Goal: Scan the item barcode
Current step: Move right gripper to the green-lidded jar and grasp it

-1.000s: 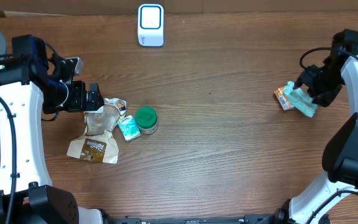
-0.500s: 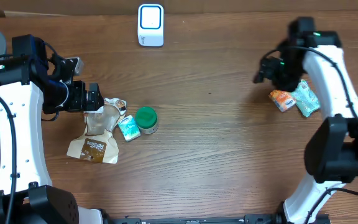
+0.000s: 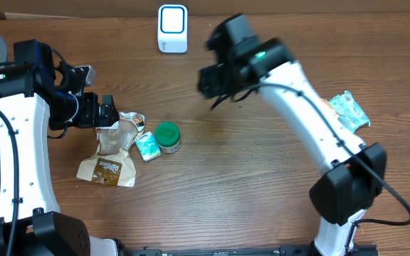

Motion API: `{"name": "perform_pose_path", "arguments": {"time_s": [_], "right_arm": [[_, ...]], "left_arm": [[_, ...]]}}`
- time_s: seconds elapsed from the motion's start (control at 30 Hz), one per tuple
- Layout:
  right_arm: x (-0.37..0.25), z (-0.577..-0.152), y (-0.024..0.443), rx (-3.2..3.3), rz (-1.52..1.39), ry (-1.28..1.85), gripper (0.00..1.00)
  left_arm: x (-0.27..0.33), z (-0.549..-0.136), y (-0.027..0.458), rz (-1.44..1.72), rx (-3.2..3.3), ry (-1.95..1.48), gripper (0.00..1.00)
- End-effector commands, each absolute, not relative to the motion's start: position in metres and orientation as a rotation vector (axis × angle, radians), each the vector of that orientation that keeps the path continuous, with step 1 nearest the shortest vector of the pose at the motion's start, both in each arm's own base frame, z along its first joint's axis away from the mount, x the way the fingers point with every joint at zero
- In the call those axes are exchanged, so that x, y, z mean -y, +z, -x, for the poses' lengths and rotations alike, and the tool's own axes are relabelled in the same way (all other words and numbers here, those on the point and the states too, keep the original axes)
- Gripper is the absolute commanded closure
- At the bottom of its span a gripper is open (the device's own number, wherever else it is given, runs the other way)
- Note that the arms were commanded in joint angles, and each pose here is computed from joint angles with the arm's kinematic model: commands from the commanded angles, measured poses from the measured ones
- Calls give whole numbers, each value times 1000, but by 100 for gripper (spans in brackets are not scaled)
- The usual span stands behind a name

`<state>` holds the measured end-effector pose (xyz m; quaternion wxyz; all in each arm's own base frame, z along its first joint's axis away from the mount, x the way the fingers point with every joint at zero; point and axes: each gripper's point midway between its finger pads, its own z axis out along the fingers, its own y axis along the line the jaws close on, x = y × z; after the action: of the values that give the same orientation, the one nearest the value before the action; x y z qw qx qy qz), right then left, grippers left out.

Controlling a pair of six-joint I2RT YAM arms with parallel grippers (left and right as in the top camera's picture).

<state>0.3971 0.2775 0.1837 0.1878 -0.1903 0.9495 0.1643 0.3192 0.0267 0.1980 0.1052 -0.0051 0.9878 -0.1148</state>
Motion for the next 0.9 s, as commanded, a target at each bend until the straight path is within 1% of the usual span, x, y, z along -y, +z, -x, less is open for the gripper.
{"name": "perform_pose_path", "arguments": {"time_s": [0.0, 0.2, 0.33, 0.47, 0.6, 0.87], "right_arm": [[-306, -389, 172, -2623, 719, 387, 30], [-354, -356, 144, -2569, 1014, 376, 23], [-375, -334, 130, -2460, 1301, 337, 17], [-387, -324, 122, -2382, 1445, 320, 13], [-393, -318, 108, -2357, 1528, 306, 12], [-397, -321, 75, -2395, 1552, 291, 14]], "left_arm": [[-26, -320, 197, -21, -2908, -351, 1], [-26, -320, 197, -21, -2908, -351, 1], [-26, -320, 197, -21, -2908, -351, 1], [-26, -320, 197, -21, -2908, -351, 0], [-26, -320, 197, -21, -2908, -351, 1], [-26, -320, 197, -21, -2908, -351, 1]]}}
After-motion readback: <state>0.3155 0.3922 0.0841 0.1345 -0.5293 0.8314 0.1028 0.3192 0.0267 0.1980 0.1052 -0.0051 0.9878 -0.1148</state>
